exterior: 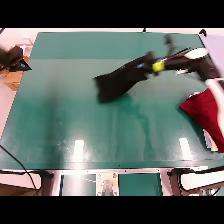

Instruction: Fold the shirts.

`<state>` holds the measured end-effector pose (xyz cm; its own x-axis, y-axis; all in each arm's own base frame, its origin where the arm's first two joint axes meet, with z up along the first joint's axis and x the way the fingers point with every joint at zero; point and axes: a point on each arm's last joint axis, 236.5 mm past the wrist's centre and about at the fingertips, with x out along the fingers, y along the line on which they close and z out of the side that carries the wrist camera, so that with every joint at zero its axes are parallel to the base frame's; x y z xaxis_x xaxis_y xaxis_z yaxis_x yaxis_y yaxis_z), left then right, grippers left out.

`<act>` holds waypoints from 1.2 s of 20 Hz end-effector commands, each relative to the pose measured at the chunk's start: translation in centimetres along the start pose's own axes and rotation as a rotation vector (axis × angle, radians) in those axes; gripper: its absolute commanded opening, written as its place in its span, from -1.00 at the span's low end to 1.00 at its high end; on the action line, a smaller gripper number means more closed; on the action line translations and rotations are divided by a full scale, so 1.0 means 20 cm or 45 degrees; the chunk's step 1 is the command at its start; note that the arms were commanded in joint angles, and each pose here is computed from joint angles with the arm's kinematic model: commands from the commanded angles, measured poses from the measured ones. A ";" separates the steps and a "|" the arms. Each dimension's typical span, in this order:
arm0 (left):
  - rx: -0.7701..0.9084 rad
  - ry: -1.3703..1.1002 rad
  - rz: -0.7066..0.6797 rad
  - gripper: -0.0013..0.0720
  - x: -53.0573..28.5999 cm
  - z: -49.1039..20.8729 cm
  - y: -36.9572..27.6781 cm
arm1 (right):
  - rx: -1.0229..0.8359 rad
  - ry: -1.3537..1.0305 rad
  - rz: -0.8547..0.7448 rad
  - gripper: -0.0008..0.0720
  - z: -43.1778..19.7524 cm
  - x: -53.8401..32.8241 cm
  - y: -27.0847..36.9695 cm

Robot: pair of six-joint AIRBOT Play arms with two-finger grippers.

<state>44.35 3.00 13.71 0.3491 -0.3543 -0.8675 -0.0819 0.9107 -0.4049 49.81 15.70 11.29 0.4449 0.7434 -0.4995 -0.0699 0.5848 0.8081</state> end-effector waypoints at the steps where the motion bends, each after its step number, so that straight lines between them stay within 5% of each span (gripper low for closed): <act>1: -0.001 0.000 0.000 -0.90 0.00 0.00 0.00 | 0.036 -0.243 -0.161 -0.93 0.24 -0.70 -0.12; 10: 0.000 -0.003 0.000 -0.90 0.00 0.00 0.00 | 0.471 -0.715 -0.438 -0.93 0.17 -2.02 -0.71; 24: 0.000 -0.013 0.000 -0.90 0.00 0.01 0.00 | 1.311 -0.367 -1.120 -0.93 -0.82 -2.34 -1.26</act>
<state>44.48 3.02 13.76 0.3548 -0.3534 -0.8656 -0.0813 0.9106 -0.4051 20.63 -28.61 12.09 0.3601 0.0772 -0.9297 0.8771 0.3116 0.3656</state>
